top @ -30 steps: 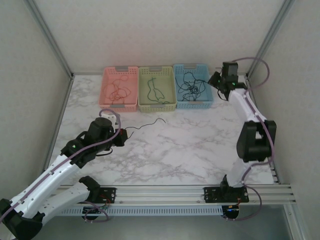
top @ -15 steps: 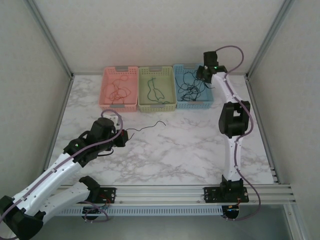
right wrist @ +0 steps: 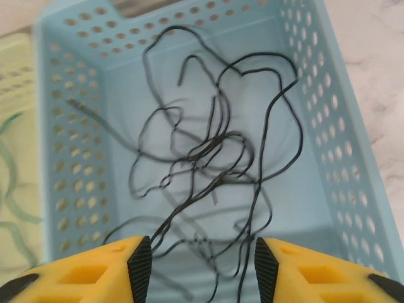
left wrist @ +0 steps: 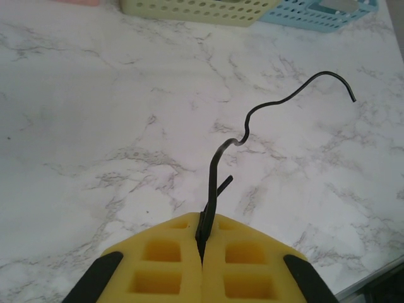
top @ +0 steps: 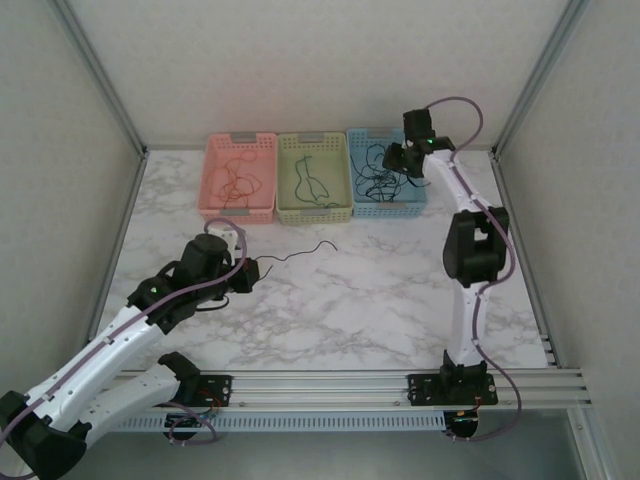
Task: Untangle the cables
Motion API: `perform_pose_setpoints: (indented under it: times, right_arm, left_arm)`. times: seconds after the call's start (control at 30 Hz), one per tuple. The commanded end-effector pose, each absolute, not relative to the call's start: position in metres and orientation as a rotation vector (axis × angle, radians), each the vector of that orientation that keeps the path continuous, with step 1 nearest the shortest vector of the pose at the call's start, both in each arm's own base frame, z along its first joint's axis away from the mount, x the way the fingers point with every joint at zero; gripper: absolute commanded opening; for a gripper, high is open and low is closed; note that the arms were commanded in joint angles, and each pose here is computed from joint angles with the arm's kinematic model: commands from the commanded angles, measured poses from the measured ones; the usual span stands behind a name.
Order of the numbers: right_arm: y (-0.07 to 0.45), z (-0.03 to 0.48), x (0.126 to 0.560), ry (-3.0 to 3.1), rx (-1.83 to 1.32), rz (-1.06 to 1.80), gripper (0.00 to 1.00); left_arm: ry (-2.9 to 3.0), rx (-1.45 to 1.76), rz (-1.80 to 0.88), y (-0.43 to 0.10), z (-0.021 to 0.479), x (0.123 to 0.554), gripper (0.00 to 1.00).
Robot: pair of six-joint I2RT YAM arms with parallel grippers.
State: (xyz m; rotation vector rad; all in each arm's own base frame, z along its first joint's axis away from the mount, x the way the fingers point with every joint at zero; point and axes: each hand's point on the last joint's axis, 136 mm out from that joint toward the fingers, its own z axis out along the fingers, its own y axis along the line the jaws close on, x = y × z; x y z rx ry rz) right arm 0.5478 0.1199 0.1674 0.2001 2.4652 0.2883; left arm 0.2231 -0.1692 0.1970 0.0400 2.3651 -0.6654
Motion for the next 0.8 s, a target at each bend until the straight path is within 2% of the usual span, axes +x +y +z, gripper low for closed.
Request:
perform_pose_setpoints:
  times: [0.0,0.2,0.4,0.6,0.77]
  right_arm:
    - [0.149,0.236,0.513,2.295,0.087,0.55,0.48]
    - [0.211,0.268,0.394,2.178,-0.281,0.874,0.5]
    - [0.271,0.261,0.286,2.135,-0.741,1.002,0.6]
    - [0.297,0.259,0.237,2.051,-0.965,1.13,0.66]
    - [0.318,0.25,0.218,2.068,-1.108,1.207,0.67]
  left_arm:
    - [2.341,0.046,-0.719,-0.179,0.204,0.23,0.0]
    - [2.343,0.14,-0.746,-0.193,0.218,0.235,0.0]
    - [2.337,0.264,-0.856,-0.211,0.234,0.225,0.0]
    - [2.321,0.314,-0.956,-0.221,0.245,0.214,0.0]
    - [2.326,0.361,-1.018,-0.229,0.251,0.207,0.0]
